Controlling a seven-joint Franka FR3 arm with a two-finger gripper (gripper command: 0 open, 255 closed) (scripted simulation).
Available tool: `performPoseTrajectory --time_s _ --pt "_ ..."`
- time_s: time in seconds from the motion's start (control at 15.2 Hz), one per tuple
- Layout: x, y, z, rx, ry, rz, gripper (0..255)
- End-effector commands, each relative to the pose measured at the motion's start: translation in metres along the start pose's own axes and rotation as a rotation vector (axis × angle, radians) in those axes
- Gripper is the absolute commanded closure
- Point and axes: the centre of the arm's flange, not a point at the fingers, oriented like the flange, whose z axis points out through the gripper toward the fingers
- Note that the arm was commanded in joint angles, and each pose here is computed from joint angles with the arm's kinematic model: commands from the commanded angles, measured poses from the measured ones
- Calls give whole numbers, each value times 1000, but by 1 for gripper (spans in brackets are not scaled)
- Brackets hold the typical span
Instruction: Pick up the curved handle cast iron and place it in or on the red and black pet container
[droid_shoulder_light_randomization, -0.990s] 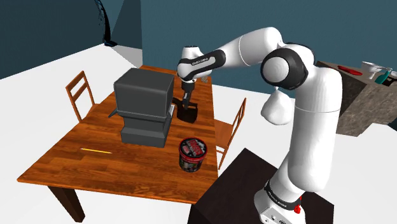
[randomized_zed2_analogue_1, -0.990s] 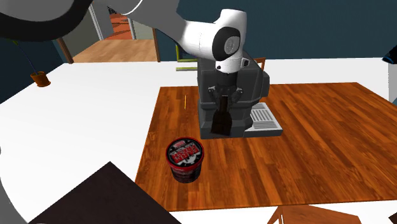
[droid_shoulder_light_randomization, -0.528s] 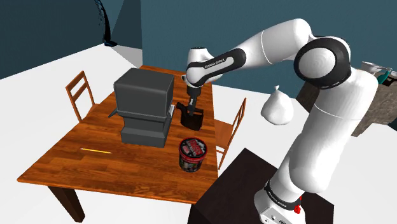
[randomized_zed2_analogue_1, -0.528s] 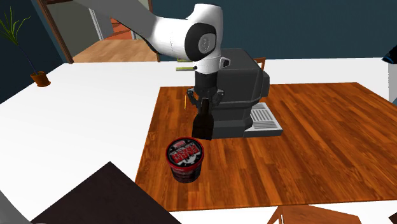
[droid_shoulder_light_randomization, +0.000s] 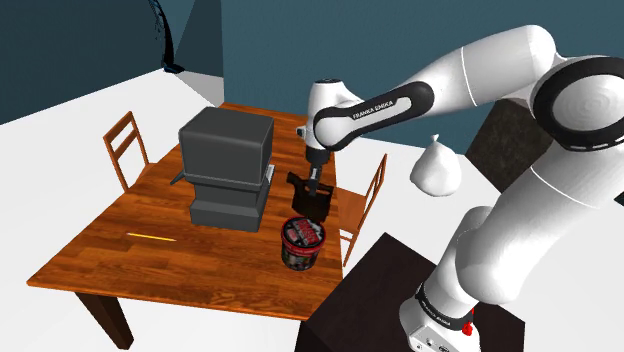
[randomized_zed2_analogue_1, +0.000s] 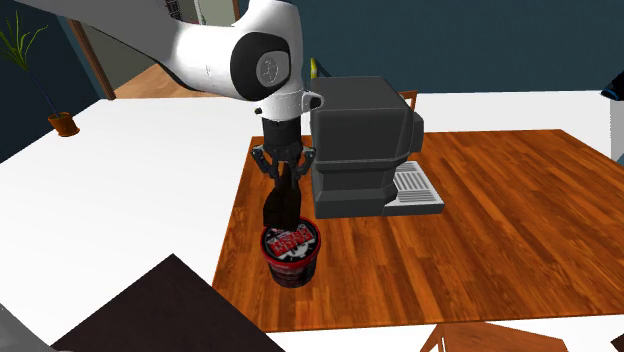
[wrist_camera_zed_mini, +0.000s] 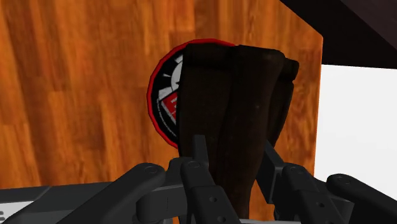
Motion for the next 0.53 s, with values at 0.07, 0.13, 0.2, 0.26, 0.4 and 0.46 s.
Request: performPoseTrajectory --time_s 0.07,0.13,0.2,0.26,0.4,0.46 --pt "-3 -7 14 -1 1 1 255" --pt "-2 -7 19 -1 1 1 255" --pt "-2 -7 24 -1 1 1 255" --pt "-2 -7 30 -1 1 1 255" --pt "-1 -7 40 -1 1 1 255" --pt "-1 -7 46 -1 1 1 255"
